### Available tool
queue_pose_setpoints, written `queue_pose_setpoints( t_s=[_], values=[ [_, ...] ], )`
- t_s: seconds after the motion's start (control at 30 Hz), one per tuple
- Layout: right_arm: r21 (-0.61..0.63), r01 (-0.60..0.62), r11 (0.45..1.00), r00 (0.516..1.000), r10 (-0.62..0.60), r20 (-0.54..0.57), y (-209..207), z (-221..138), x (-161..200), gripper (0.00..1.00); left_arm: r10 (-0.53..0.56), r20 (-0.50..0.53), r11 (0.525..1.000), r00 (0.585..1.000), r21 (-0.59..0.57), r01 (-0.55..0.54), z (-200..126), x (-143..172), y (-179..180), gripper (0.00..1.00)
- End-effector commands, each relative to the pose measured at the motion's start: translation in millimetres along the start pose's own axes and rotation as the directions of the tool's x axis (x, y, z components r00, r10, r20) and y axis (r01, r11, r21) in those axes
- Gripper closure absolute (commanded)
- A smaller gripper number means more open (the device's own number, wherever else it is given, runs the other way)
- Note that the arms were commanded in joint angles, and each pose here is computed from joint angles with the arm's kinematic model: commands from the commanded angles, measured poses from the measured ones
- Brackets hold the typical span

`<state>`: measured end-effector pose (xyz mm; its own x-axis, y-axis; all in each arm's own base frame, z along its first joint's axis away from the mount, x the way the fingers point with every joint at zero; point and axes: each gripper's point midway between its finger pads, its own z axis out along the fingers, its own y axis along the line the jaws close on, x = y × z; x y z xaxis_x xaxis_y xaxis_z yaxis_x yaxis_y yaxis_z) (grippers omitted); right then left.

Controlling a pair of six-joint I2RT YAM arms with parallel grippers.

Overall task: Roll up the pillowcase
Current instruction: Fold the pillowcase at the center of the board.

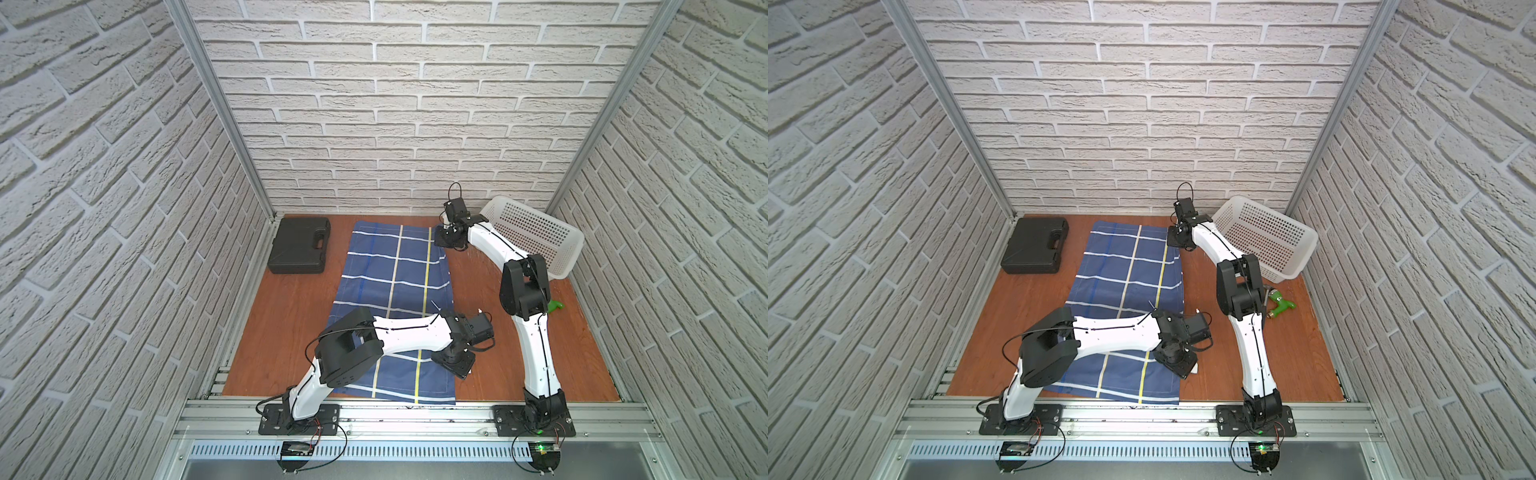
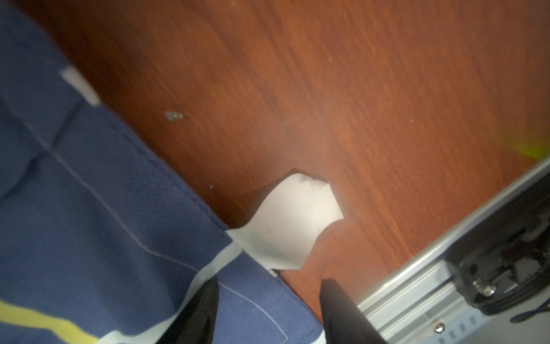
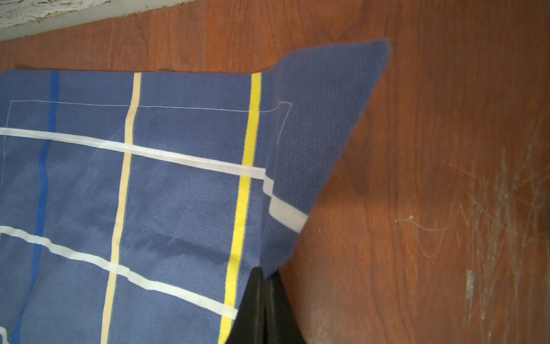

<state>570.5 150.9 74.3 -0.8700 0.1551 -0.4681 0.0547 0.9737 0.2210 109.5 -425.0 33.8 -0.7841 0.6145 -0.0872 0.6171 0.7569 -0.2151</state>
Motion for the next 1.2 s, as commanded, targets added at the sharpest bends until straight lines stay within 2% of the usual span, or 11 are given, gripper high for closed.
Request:
queue_pose_setpoints(
  t_s=[0.0, 0.1, 0.2, 0.3, 0.43, 0.53, 0.6, 0.73, 0.9, 0.97, 1.17],
  values=[
    [-0.034, 0.031, 0.999, 0.995, -0.027, 0.098, 14.0, -31.2, -26.3, 0.98, -0.047, -0.011, 0.999, 0.999, 0.012, 0.047, 13.5, 3.7, -2.6, 0.39],
    [-0.034, 0.034, 0.999, 0.993, -0.030, 0.116, 14.0, -35.5, -28.6, 0.98, -0.054, -0.027, 0.998, 0.998, -0.024, 0.053, 21.8, 11.0, 2.6, 0.39],
    [-0.018, 0.047, 0.999, 0.991, -0.044, 0.130, 10.4, -40.6, -30.7, 0.98, -0.071, -0.034, 0.991, 0.997, -0.120, 0.066, 22.7, 15.4, 18.3, 0.39],
    [-0.011, 0.051, 0.999, 0.989, -0.048, 0.143, 7.5, -42.9, -31.8, 0.98, -0.055, 0.032, 0.988, 0.998, -0.142, 0.060, 17.7, 8.3, 20.6, 0.37],
    [-0.012, 0.042, 0.999, 0.986, -0.040, 0.159, 6.8, -42.0, -33.1, 0.98, 0.004, -0.065, 0.958, 0.998, -0.285, -0.022, 36.3, 24.5, 36.3, 0.35],
    [-0.007, 0.043, 0.999, 0.987, -0.042, 0.158, 6.0, -41.5, -32.4, 0.98, -0.014, -0.061, 0.952, 0.998, -0.305, -0.005, 42.1, 28.0, 39.4, 0.38],
    [-0.005, 0.047, 0.999, 0.987, -0.046, 0.157, 5.6, -42.2, -31.8, 0.98, 0.002, -0.100, 0.936, 0.995, -0.349, -0.037, 45.2, 34.1, 44.2, 0.44],
    [0.000, 0.050, 0.999, 0.985, -0.049, 0.164, 3.8, -44.4, -30.2, 0.98, 0.015, -0.138, 0.922, 0.990, -0.381, -0.067, 52.4, 46.2, 47.6, 0.75],
    [-0.043, 0.045, 0.998, 0.986, -0.038, 0.163, 12.0, -47.5, -27.1, 0.98, 0.035, -0.126, 0.934, 0.991, -0.348, -0.077, 43.6, 41.7, 43.1, 0.95],
    [-0.043, 0.050, 0.998, 0.984, -0.042, 0.172, 15.4, -52.2, -29.5, 0.98, 0.045, -0.083, 0.946, 0.996, -0.316, -0.069, 30.3, 32.3, 37.4, 1.00],
    [-0.015, 0.025, 1.000, 0.980, -0.021, 0.199, 15.2, -70.9, -40.9, 0.98, 0.082, 0.129, 0.986, 0.988, -0.158, -0.061, -26.9, 8.8, 15.2, 1.00]
  ],
)
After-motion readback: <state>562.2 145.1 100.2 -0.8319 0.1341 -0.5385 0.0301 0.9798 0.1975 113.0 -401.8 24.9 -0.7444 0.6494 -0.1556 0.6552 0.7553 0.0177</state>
